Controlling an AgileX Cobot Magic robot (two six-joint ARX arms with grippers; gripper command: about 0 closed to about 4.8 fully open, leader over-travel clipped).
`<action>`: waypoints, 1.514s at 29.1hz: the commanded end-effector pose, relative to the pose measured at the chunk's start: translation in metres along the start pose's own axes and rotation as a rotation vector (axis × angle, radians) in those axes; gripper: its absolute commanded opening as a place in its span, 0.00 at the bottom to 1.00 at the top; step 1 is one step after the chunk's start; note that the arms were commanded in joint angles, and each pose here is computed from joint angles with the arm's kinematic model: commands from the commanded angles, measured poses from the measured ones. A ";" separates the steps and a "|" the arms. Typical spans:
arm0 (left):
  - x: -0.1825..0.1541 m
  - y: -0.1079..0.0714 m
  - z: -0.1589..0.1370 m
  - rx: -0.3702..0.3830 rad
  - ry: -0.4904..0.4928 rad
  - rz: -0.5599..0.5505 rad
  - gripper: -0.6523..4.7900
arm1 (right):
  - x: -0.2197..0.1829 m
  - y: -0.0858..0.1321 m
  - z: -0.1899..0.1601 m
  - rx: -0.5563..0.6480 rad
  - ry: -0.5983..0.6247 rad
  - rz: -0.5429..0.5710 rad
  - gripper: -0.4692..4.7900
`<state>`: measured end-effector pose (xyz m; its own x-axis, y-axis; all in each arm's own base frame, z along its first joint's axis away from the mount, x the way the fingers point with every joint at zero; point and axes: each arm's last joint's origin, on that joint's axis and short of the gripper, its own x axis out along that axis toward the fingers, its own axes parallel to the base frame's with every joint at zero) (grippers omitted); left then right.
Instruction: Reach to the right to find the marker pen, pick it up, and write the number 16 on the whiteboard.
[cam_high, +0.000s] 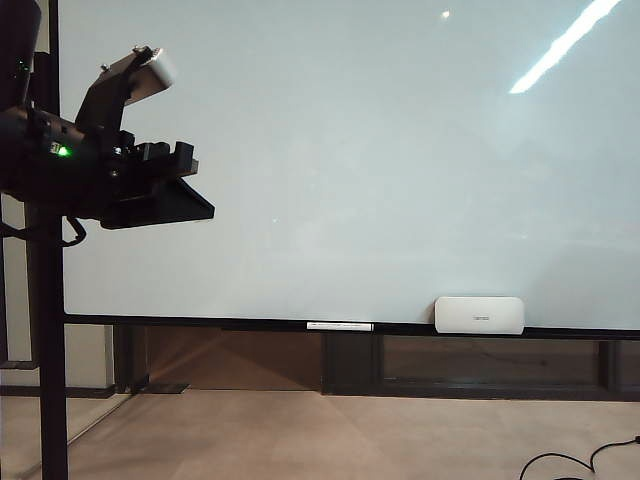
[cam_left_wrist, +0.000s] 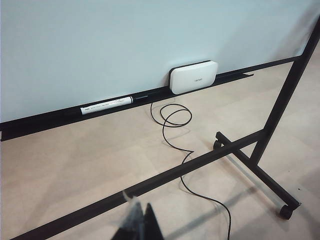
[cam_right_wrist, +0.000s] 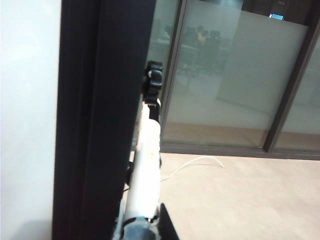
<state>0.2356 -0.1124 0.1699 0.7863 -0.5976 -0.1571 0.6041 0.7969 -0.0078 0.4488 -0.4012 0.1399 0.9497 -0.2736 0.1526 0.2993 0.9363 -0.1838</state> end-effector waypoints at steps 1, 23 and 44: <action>0.000 0.000 0.002 0.004 -0.014 -0.006 0.11 | 0.000 -0.002 0.006 -0.011 -0.021 -0.024 0.09; -0.006 -0.003 0.005 0.020 0.046 0.022 0.11 | 0.002 -0.014 0.081 0.179 0.030 -0.008 0.09; -0.112 -0.020 0.073 -0.044 -0.089 0.190 0.11 | -0.037 -0.021 0.199 0.303 0.350 -0.046 0.09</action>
<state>0.1503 -0.0704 0.2572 0.8954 -0.4403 -0.0661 0.4415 0.8973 0.0033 0.3939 -0.3689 0.3249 0.9319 -0.3198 -0.1709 0.3407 0.9337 0.1105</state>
